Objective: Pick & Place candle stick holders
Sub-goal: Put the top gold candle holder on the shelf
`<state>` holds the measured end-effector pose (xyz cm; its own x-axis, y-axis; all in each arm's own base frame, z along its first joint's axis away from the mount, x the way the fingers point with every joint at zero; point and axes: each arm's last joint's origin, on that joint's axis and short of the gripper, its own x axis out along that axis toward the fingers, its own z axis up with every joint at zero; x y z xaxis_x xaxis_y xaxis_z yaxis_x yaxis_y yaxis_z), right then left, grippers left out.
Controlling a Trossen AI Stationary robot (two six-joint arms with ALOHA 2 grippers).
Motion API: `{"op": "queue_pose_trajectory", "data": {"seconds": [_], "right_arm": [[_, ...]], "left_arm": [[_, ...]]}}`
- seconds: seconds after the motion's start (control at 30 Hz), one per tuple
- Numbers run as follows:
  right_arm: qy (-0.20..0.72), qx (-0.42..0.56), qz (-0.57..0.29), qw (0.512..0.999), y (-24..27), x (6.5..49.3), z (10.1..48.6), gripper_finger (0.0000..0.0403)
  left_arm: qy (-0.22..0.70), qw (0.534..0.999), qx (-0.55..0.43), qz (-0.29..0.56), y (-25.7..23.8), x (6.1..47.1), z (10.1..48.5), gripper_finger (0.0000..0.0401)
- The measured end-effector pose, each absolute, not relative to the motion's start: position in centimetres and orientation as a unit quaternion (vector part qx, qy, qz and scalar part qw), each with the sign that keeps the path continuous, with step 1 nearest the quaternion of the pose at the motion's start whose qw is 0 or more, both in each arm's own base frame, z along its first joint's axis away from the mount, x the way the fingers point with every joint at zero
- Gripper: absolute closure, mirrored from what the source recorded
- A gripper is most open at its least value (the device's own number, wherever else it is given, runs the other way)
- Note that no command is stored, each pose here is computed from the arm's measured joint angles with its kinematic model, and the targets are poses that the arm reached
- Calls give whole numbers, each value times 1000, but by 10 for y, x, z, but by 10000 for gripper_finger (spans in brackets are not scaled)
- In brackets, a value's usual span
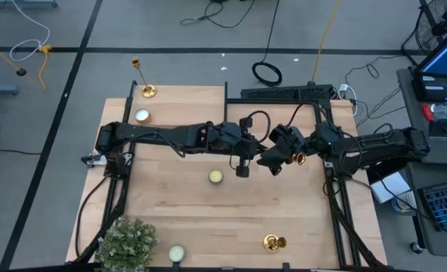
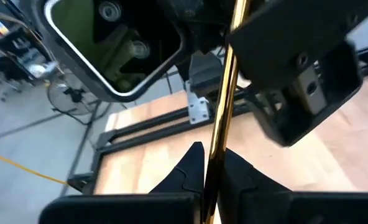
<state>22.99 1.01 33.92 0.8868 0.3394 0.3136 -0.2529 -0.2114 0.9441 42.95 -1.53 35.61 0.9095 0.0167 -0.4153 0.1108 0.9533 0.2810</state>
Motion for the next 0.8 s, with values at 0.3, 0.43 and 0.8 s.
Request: {"op": "queue_pose_trajectory", "data": {"seconds": [0.3,0.43,0.8], "right_arm": [[4,728,261,634,17,247,332,196],[3,733,262,628,17,253,328,184],[38,795,217,565,15,258,315,180]], "left_arm": [[241,951,194,-12,-31,415,362,389],[257,943,211,3,-36,411,362,390],[243,913,327,11,-42,373,402,390]]}}
